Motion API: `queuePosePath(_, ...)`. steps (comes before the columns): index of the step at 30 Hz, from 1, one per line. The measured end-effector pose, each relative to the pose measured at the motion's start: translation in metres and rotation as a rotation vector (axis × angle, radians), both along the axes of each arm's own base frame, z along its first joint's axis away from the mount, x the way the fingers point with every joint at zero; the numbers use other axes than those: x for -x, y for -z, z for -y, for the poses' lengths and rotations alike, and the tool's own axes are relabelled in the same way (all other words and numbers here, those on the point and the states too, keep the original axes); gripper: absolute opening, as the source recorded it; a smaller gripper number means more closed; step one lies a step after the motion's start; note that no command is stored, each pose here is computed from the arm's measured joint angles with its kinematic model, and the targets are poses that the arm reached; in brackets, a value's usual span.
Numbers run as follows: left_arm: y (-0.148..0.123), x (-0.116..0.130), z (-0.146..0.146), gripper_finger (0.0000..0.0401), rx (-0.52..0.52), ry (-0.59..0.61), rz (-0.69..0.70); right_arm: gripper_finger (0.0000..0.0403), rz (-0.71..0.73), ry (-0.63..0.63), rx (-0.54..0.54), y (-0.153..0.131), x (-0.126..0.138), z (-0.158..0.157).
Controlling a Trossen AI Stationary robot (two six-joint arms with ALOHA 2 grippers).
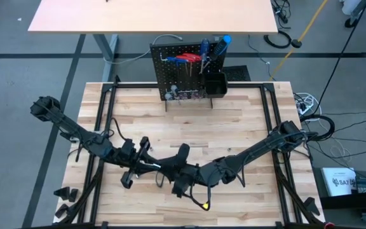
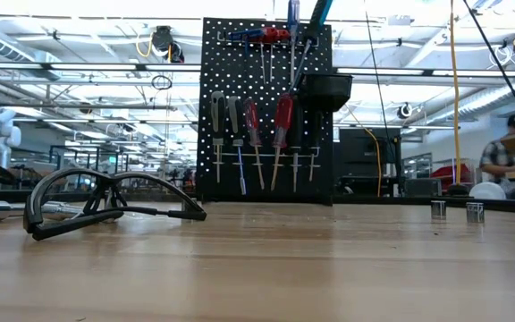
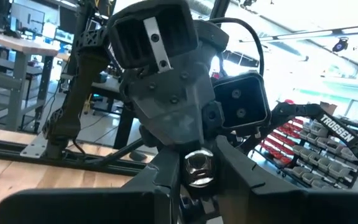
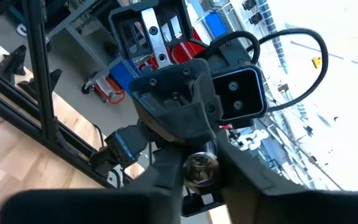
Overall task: Hang tools onto peg board
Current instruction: Put the socket into the black bin on the peg board
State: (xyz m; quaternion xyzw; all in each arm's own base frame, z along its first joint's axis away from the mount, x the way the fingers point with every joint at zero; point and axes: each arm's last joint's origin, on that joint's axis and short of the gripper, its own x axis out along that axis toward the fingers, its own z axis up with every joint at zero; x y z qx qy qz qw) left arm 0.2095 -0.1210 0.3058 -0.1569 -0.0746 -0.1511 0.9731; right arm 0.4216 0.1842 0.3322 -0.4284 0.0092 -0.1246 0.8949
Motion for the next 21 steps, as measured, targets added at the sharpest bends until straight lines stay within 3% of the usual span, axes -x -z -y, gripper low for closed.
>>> queuePosePath(2,0.0,0.0,0.0,0.0083,0.001,-0.004,-0.005,0.0052,-0.005,0.002,0.015,0.0,0.0,-0.001)
queuePosePath(7,0.0,0.001,-0.001,0.0132,-0.038,-0.035,0.0,0.0052,0.0,0.028,-0.008,0.0,0.002,-0.002)
queuePosePath(13,-0.01,0.019,-0.015,0.0162,-0.154,-0.125,-0.01,0.0052,-0.011,0.233,-0.026,-0.002,0.008,-0.002)
queuePosePath(17,-0.007,0.041,-0.035,0.0164,-0.214,-0.346,-0.177,0.0052,0.02,0.326,-0.094,-0.023,0.024,0.003)
queuePosePath(21,0.003,0.065,-0.055,0.0164,-0.198,-0.538,-0.338,0.0052,-0.03,0.507,-0.217,-0.038,0.046,0.03)
